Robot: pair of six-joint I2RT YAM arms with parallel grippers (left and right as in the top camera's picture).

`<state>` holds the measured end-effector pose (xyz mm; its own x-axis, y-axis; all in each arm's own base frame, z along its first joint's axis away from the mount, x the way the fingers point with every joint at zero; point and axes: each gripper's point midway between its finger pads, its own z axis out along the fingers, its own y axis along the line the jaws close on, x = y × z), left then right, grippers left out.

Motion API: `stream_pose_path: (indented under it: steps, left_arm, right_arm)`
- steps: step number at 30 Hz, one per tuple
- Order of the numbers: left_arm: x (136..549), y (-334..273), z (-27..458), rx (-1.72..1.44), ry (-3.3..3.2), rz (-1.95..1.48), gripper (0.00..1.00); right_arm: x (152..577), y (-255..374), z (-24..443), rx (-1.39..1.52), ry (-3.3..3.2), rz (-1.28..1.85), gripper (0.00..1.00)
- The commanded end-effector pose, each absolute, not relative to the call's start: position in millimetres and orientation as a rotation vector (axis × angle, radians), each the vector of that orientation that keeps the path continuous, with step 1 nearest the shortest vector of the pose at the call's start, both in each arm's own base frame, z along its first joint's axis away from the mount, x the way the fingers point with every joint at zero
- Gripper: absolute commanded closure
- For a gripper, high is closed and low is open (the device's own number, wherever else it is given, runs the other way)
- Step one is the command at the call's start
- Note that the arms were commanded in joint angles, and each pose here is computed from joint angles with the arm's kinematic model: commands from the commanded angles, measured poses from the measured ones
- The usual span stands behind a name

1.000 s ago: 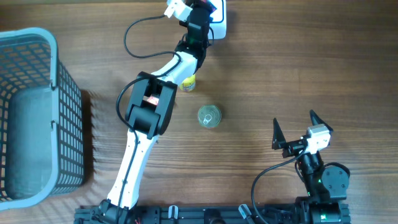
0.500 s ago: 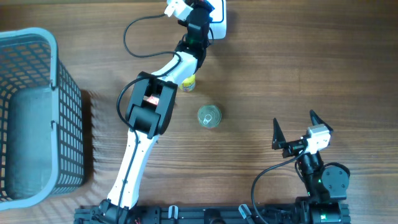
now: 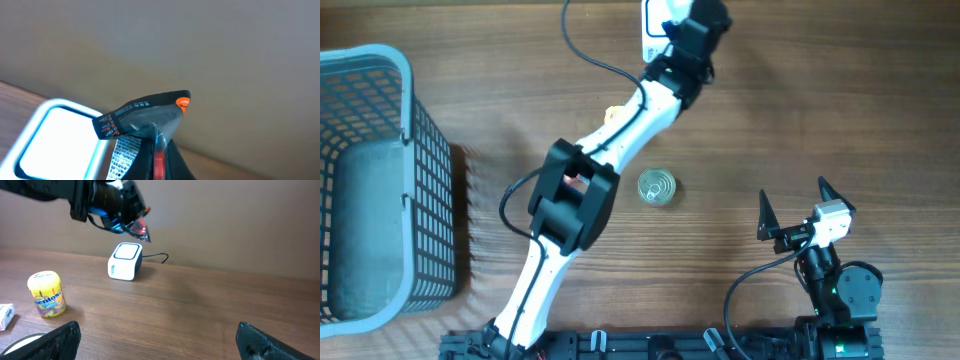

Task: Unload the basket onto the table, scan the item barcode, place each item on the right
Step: 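Swing the held packet rightward toward the right gripper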

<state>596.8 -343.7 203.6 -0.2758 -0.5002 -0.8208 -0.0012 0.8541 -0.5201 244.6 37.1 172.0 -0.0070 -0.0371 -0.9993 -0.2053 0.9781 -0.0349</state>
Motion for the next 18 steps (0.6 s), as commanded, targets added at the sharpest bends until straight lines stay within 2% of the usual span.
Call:
stream_pose_path:
  steps: [1,5,11,18]
  left_arm:
    - [571.1,-383.1,197.5,-0.219,1.939,-0.617,0.96]
    - [540.7,-406.4,159.6,-0.101,2.16,-0.731,0.96]
    - [489.0,-434.3,127.0,0.064,2.391,-0.871,0.96]
    - [423.1,-462.9,98.7,0.197,2.576,-0.86,0.96]
  right_arm:
    - [244.5,36.5,173.7,-0.177,1.569,0.141,0.0]
    - [244.5,36.5,173.7,-0.178,1.569,0.141,0.0]
    - [244.5,36.5,173.7,-0.178,1.569,0.141,0.0]
    - [244.5,36.5,173.7,-0.177,1.569,0.141,0.0]
